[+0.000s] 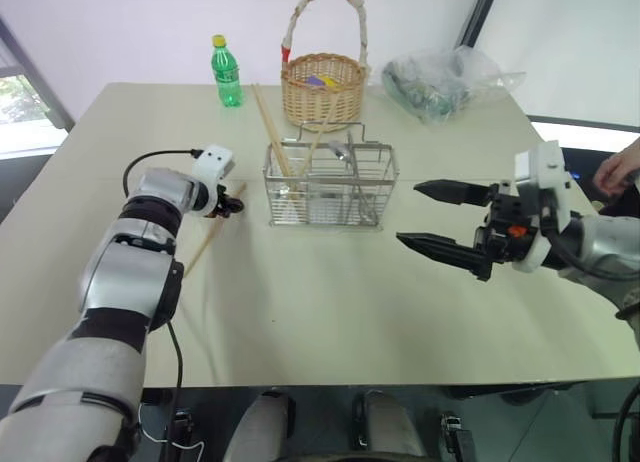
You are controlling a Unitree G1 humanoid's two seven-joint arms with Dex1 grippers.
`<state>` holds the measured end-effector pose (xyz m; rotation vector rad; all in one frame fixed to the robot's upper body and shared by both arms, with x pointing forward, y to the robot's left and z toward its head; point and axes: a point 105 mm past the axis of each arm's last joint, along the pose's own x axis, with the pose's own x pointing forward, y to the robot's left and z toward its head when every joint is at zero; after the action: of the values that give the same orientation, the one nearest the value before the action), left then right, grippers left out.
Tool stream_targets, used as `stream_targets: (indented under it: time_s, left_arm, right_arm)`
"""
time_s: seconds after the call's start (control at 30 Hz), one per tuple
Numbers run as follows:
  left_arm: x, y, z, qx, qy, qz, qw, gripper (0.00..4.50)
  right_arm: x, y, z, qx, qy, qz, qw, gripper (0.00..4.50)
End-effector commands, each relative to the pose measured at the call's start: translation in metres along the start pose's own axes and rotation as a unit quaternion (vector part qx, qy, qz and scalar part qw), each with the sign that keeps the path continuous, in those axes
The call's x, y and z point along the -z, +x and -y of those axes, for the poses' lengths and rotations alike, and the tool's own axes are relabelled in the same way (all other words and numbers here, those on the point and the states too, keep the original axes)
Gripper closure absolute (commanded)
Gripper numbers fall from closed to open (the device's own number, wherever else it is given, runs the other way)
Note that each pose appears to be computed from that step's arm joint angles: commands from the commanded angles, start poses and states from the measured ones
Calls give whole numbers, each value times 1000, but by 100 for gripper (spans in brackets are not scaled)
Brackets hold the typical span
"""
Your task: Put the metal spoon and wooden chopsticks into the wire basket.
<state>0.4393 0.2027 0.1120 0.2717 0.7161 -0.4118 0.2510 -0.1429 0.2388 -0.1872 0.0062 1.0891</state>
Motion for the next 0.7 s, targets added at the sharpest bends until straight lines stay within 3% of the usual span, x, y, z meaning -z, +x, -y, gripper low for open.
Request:
stream_targets:
  time_s: [0.03,0.3,0.43,0.6,0.7]
  left_arm:
    - [-2,-2,-3,-11,4,-2,1000,444]
    - [-13,-8,-12,-33,-10,23,999,444]
    - [-35,-21,-23,-55,-35,87,994,444]
    - [-99,-70,-52,-97,-115,287,946,444]
    - [-142,-118,-55,-73,-140,431,888,444]
  right_arm:
    - [-12,-2,-3,1,-27,12,1000,14]
    - [-12,-1,-1,1,-27,14,1000,14]
    - [-12,0,-1,-2,-28,15,1000,14]
    - [-9,-1,-2,-6,-27,11,1000,14]
    - [-8,-2,-2,-6,-27,10,1000,14]
